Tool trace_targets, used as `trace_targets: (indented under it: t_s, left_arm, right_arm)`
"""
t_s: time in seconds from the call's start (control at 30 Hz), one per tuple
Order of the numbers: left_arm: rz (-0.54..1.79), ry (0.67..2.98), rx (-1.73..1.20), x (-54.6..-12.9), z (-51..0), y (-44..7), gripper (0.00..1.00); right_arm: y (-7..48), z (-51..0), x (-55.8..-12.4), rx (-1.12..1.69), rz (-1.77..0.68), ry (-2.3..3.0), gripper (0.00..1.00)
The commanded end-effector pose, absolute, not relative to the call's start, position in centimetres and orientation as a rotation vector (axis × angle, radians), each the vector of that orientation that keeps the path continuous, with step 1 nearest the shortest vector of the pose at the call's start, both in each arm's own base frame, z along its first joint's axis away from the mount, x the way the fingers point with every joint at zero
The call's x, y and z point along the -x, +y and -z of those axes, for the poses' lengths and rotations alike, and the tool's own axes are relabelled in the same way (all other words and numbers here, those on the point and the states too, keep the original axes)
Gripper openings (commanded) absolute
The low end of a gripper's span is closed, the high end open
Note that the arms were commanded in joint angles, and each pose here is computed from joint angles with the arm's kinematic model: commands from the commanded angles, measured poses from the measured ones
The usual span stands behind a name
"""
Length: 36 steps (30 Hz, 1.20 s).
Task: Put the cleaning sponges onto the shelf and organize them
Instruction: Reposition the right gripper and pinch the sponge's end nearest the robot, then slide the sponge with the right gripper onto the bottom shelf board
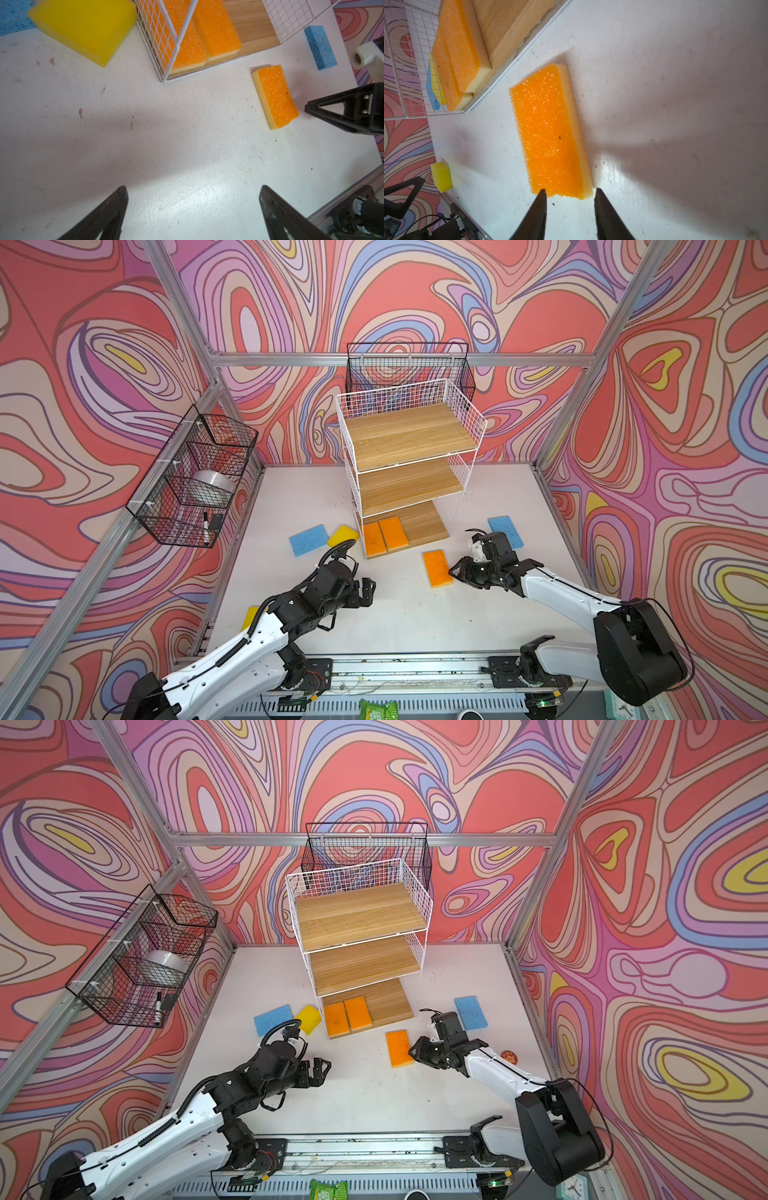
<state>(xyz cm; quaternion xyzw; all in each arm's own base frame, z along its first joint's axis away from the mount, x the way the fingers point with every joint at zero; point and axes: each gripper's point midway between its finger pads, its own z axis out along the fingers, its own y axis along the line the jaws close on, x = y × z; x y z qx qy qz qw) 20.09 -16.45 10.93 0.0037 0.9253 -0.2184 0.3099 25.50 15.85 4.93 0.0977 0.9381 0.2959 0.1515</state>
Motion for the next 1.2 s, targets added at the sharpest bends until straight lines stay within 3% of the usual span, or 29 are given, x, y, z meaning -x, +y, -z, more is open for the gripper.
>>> trace_targets:
  t_s: [0.0, 0.43, 0.8, 1.17]
  left_arm:
    - [0.594, 2.433, 0.001, -20.4, -11.2, -16.6, 1.00]
    - [0.592, 2.449, 0.022, -20.2, -10.0, -16.5, 1.00]
    - [0.593, 2.457, 0.026, -20.0, -9.6, -16.5, 1.00]
    - [0.601, 2.443, 0.023, -20.1, -10.5, -16.5, 1.00]
  right_arm:
    - [16.4, -4.0, -24.9, -0.271, -0.899, 2.722, 0.40]
    - [16.6, -2.0, -24.8, -0.288, -0.879, 2.768, 0.36]
    - [16.5, -1.4, -24.7, -0.300, -0.865, 2.784, 0.00]
    - [17.5, -5.2, -24.9, -0.229, -0.965, 2.667, 0.00]
